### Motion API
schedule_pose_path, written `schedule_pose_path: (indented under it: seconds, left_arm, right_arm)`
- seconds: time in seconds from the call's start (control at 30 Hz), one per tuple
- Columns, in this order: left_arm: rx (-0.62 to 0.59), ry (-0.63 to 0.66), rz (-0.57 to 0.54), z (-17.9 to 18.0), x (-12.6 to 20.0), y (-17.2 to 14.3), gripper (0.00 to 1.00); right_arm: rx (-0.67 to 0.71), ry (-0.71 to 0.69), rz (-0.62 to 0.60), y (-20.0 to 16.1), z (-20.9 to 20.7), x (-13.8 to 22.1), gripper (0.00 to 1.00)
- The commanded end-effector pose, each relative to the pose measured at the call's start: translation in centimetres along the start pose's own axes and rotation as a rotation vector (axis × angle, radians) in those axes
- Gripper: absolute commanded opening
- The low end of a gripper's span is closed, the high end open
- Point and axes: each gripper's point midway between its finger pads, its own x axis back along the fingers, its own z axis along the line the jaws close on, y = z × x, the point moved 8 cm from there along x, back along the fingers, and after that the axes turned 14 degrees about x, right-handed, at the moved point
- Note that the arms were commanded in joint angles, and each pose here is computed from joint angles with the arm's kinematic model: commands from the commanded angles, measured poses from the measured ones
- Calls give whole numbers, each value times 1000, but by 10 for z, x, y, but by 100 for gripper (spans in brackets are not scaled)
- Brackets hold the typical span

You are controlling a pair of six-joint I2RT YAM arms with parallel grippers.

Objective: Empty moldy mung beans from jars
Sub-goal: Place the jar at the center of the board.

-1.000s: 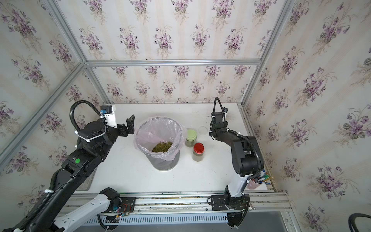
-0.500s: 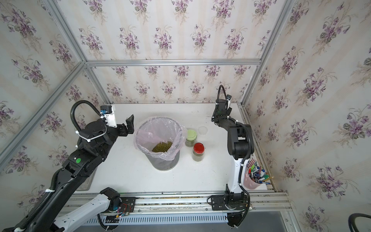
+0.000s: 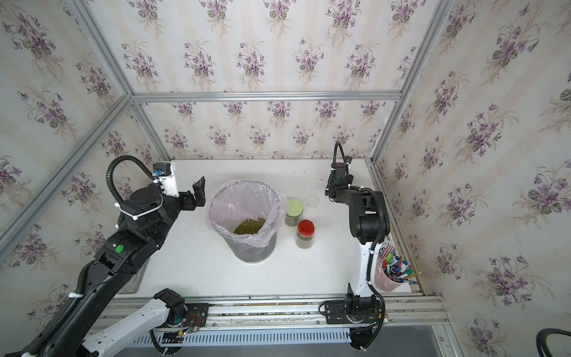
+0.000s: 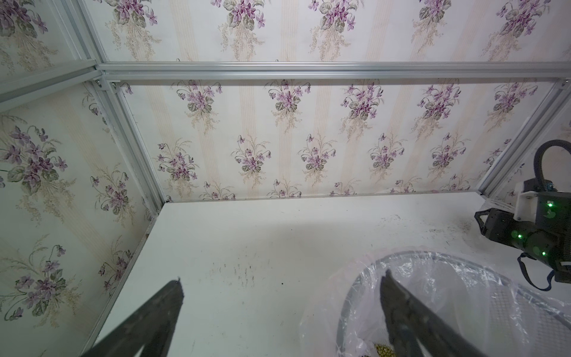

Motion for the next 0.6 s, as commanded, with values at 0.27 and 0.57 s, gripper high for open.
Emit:
schedule_pose_path:
  seconds: [0.27, 0.57]
  left_arm:
    - [32, -4, -36, 0, 1, 5, 100]
    - [34, 8, -45, 1, 2, 6, 100]
  right_arm:
    - [38, 32, -38, 7, 2, -6, 46]
    - [45, 44, 20, 1, 6, -13, 68]
